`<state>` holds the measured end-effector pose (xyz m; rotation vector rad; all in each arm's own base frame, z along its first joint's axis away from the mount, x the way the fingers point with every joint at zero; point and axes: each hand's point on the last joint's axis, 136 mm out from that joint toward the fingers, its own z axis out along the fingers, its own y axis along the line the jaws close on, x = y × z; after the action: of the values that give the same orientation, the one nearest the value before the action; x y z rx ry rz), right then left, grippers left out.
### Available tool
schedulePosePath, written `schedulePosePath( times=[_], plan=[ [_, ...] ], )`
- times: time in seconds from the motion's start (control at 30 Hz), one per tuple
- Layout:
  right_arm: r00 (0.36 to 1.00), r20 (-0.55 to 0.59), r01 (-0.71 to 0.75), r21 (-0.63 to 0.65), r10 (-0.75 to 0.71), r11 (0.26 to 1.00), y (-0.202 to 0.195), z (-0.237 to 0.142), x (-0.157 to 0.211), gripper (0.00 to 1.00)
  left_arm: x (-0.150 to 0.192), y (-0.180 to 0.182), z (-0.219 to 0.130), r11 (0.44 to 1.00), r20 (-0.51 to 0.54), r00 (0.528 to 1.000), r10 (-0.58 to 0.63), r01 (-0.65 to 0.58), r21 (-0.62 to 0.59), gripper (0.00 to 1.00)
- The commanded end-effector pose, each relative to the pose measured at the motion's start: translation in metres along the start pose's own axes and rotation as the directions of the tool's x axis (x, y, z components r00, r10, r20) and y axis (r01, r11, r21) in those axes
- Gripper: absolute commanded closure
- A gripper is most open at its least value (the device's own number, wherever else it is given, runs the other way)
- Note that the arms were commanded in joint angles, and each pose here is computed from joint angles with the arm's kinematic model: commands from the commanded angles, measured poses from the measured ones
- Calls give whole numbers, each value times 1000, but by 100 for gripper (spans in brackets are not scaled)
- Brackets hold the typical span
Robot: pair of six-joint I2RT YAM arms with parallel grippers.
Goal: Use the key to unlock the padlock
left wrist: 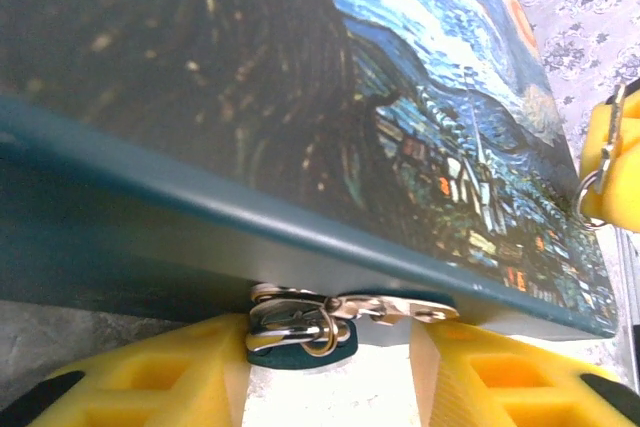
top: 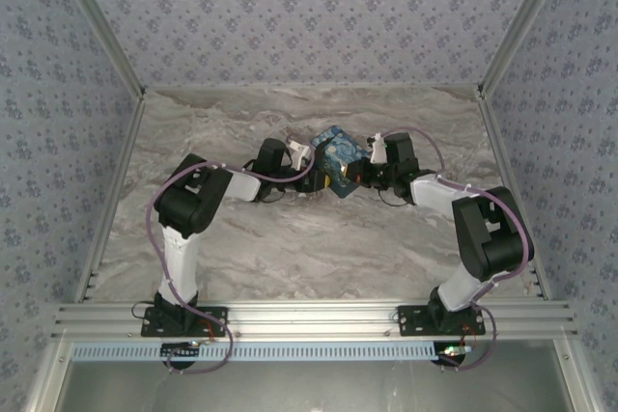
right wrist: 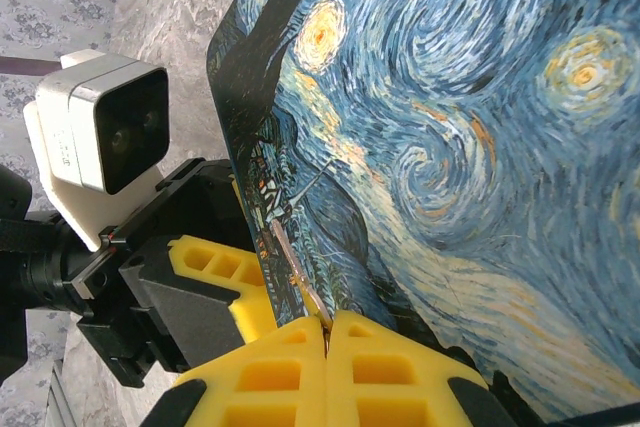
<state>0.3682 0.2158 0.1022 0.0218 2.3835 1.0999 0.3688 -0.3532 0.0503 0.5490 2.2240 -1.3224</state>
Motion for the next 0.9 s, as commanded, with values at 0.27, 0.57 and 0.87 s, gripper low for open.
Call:
schedulePosePath(
  times=[0.27,0.57,0.87],
  plan=[
    [999,-31,9,32,-8,999,-3,7,7,100,18,10,11,997,-32,998,-62,61,-45,60],
    [999,-31,11,32,-10,999,-2,7,7,100,17,10,13,996,-28,997,-69,68,-54,67],
    [999,-6,35,10,-35,999,10,3,-2,100,9,3,9,996,-3,997,-76,76,-47,72]
  ],
)
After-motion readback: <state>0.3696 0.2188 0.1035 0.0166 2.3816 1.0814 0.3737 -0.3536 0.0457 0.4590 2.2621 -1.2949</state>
